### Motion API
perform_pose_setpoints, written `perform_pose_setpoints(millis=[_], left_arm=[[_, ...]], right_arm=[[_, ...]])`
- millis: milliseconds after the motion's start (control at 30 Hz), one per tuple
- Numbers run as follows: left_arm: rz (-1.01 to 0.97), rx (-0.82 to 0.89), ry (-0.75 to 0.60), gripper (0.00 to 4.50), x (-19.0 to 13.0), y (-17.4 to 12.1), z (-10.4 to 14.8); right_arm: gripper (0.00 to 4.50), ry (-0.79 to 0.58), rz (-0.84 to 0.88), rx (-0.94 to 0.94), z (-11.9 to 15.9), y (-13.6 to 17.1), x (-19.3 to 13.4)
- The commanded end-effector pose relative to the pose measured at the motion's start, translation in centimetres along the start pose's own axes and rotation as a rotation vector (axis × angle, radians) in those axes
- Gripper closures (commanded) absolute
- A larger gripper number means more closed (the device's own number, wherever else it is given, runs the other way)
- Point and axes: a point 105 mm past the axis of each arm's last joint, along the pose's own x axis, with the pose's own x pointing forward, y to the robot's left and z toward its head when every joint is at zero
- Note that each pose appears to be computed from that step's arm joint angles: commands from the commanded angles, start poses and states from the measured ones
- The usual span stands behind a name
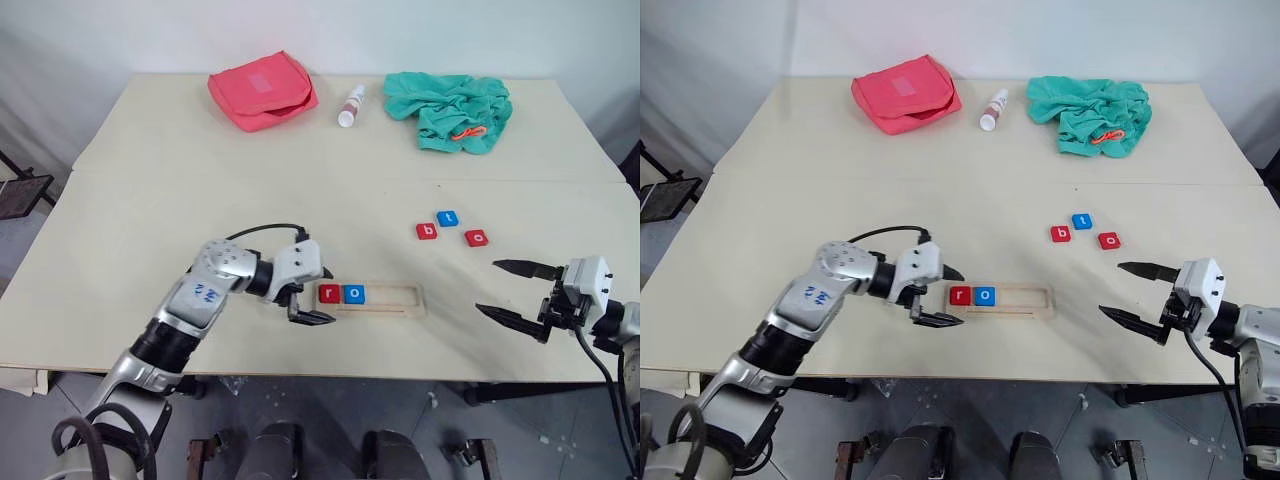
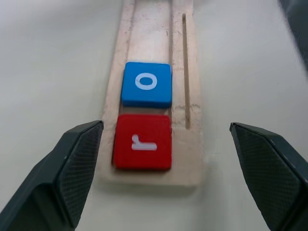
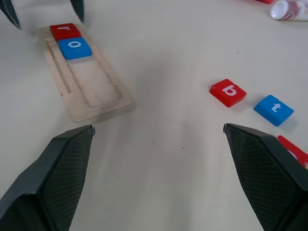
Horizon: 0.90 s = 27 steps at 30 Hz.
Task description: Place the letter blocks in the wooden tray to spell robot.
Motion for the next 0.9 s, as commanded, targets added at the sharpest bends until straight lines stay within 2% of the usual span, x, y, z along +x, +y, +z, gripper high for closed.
perform_pose_setpoints(millis=[33,167,267,400,467,567,700,900], left_arm=[[0.05,0.047,-0.144,0.03,-3.0,0.1,1.9],[0.095,0.064,-0.259,0.03,-5.4,0.1,1.6],[0.167,0.064,-0.312,0.03,-6.6,0.6,0.1],[0.176,0.069,-0.328,0.03,-6.9,0.1,-1.6],[0.18,0.08,-0.351,0.03,-6.9,-0.1,-1.9],[0.204,0.096,-0.417,0.03,-7.5,0.4,-1.8],[0.178,0.136,-0.309,0.03,-7.0,0.6,-3.5],[0.1,0.17,-0.355,0.03,-6.9,-0.1,-3.8]], right_arm=[[0.0,0.022,-0.13,0.004,0.9,-1.3,-0.6],[0.0,-0.001,-0.256,0.027,1.2,-1.8,-0.4],[0.0,0.034,-0.333,0.118,0.8,-1.9,0.1],[0.0,-0.006,-0.393,0.111,2.1,-1.7,1.4],[0.0,0.054,-0.441,0.129,1.7,-1.5,2.0],[0.0,0.052,-0.465,0.158,2.4,-0.7,3.2],[0.0,0.078,-0.49,0.268,1.7,-0.3,4.5],[0.0,0.105,-0.473,0.282,2.0,0.3,4.4]])
